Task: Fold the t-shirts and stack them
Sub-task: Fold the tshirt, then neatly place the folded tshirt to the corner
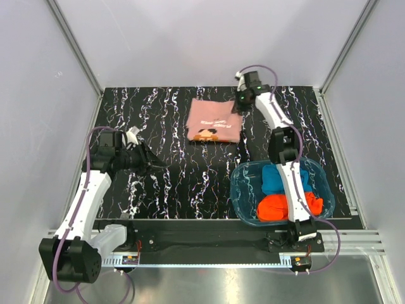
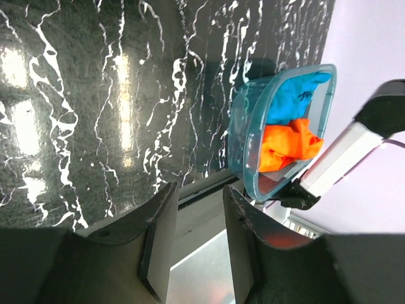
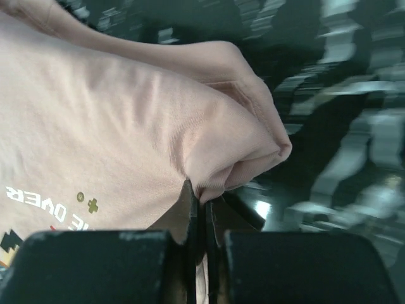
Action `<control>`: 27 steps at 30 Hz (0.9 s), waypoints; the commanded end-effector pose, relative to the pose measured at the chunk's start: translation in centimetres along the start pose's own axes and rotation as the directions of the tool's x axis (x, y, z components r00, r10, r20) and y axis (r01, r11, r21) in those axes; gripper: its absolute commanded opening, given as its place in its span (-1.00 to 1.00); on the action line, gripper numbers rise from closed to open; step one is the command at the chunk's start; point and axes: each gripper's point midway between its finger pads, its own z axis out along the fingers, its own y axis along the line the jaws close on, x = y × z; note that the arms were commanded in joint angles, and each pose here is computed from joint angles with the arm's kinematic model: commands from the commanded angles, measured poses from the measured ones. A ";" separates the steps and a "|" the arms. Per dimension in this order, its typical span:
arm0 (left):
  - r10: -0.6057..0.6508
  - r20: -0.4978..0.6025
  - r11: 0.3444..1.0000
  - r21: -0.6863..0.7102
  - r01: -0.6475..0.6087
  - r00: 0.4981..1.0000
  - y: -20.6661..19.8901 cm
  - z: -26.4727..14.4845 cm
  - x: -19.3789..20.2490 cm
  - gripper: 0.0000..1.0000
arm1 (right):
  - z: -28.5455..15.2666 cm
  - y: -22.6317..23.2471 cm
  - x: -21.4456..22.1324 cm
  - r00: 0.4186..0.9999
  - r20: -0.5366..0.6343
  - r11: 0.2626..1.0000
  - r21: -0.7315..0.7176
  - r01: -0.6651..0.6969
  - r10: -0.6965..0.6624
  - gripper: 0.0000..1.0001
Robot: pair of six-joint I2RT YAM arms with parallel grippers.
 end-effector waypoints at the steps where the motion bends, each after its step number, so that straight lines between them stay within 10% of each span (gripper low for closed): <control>1: 0.019 -0.022 1.000 -0.008 -0.019 1.000 -0.3 -0.2 -0.2 -0.22 | -8.5 -5.2 -6.8 0.967 0.136 0.963 0.195 0.188 -0.216 -1.00; 27: -0.009 -0.208 0.995 -0.102 -0.012 0.978 1.2 2.9 -0.9 -0.25 | -21.5 -31.0 -9.5 0.845 0.086 0.757 0.499 0.422 -0.528 -1.00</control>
